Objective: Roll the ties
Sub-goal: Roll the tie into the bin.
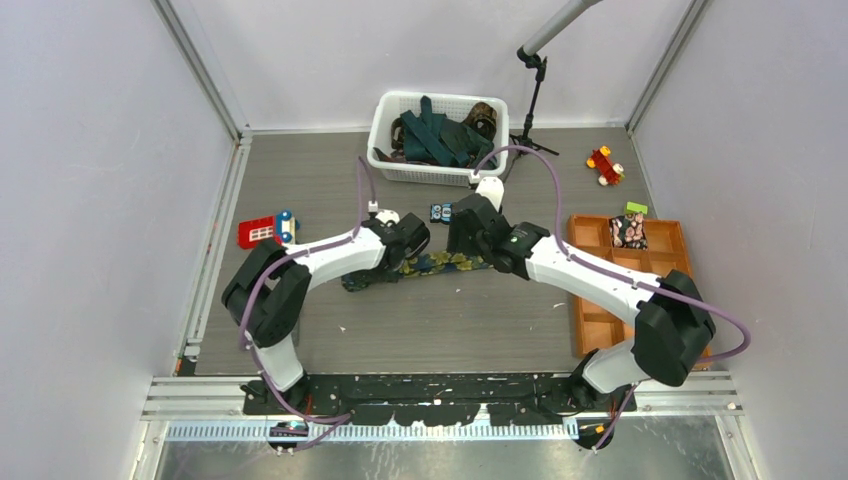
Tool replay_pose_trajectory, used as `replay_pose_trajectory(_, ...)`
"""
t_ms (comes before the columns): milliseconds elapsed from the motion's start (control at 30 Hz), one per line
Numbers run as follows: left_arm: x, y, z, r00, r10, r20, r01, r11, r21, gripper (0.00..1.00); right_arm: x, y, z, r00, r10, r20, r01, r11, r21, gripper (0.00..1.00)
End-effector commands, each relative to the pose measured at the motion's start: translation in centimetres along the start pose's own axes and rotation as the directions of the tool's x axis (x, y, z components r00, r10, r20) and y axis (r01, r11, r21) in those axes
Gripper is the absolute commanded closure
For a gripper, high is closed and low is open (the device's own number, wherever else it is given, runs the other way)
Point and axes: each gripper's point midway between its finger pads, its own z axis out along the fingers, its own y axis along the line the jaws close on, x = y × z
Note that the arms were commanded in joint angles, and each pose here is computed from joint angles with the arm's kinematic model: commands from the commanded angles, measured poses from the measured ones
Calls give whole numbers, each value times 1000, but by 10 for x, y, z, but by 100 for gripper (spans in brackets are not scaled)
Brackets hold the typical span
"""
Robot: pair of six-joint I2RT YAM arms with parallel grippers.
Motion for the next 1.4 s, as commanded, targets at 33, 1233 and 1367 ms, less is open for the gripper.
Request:
replay_pose_trajectory(33,-20,-29,-25,992,-128,19,122,976,183,38,-26,31,-4,995,89,43,-85,991,-104,39)
replay_pose_trajectory(1233,-12,88,-8,887,-460,-37,421,774,472,36,75,211,53,897,20,-441,-250,848,-468,48)
replay_pose_trajectory(1367,-15,84,-2,885,-465,-26,417,765,491,36,80,203,63,901,9,-435,-222,869,-442,56)
